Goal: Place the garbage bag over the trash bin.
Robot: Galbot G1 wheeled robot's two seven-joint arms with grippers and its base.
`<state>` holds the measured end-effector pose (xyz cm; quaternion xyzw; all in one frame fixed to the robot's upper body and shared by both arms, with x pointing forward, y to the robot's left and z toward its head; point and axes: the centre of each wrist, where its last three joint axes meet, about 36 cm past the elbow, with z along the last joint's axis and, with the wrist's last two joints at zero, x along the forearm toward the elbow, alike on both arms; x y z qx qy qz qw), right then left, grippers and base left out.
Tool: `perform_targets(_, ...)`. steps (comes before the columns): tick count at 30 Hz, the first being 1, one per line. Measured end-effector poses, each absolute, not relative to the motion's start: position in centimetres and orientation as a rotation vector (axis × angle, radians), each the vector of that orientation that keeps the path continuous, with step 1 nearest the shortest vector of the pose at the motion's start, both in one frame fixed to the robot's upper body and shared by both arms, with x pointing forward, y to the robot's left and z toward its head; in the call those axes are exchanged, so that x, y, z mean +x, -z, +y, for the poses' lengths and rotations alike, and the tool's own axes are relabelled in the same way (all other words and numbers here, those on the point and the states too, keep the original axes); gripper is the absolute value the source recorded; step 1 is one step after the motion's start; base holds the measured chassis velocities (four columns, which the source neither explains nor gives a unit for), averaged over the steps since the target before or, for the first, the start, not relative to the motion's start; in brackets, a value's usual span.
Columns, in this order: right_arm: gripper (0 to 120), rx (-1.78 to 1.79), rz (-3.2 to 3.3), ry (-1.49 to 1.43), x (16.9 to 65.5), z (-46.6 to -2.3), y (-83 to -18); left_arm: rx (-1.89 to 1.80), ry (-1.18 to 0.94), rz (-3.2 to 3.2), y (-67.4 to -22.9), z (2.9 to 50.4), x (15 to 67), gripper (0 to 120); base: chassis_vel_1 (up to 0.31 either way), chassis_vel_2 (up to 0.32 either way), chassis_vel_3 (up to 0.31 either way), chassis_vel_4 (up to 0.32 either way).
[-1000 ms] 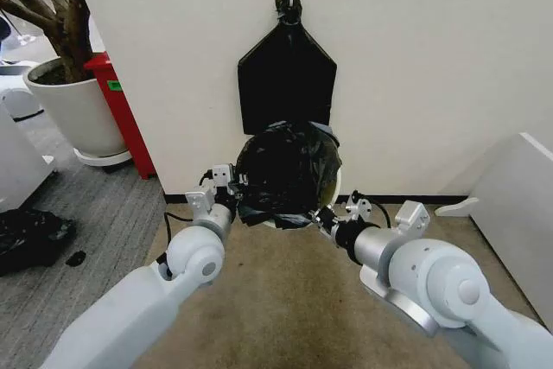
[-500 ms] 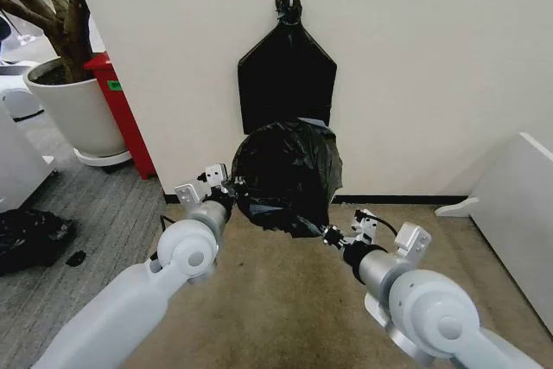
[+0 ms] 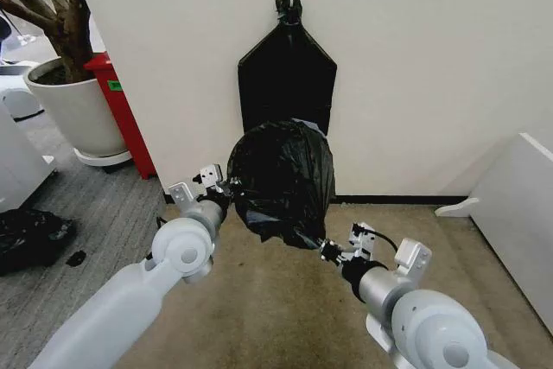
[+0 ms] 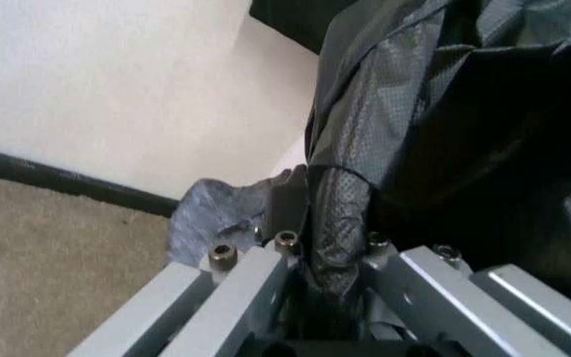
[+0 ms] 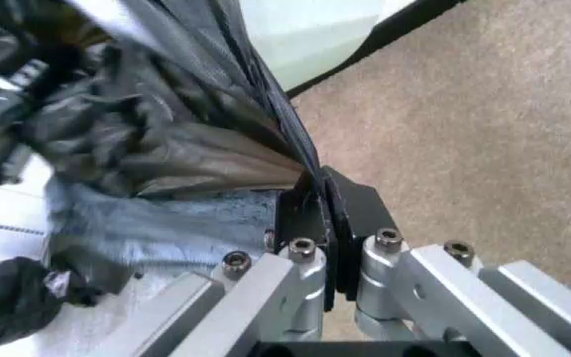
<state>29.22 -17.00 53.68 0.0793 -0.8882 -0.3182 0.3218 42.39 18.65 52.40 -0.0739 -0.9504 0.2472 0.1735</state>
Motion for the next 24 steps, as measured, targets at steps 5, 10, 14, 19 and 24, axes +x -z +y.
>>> perform_targets(5, 0, 0.204, -2.418, 0.756, 29.9, -17.2, -51.6, -0.216, -0.723, -2.682, -52.8, 18.6, 42.1, 1, 0.0, 0.0, 0.0, 0.0)
perform_targets(10, 0, 0.184, -2.539, 0.638, 30.8, -17.8, -49.3, -0.224, -0.738, -2.668, -53.1, 18.8, 41.6, 1, 0.0, 0.0, 0.0, 0.0)
perform_targets(14, 0, 0.175, -2.581, 0.604, 31.3, -18.2, -48.6, -0.224, -0.748, -2.659, -53.1, 18.9, 41.2, 1, 0.0, 0.0, 0.0, 0.0)
perform_targets(19, 0, 0.16, -2.641, 0.52, 32.7, -18.7, -46.6, -0.232, -0.776, -2.625, -53.4, 19.3, 40.4, 1, 0.0, 0.0, 0.0, 0.0)
perform_targets(24, 0, 0.152, -2.639, 0.514, 33.4, -18.8, -46.1, -0.237, -0.797, -2.61, -53.9, 19.6, 40.0, 1, 0.0, 0.0, 0.0, 0.0)
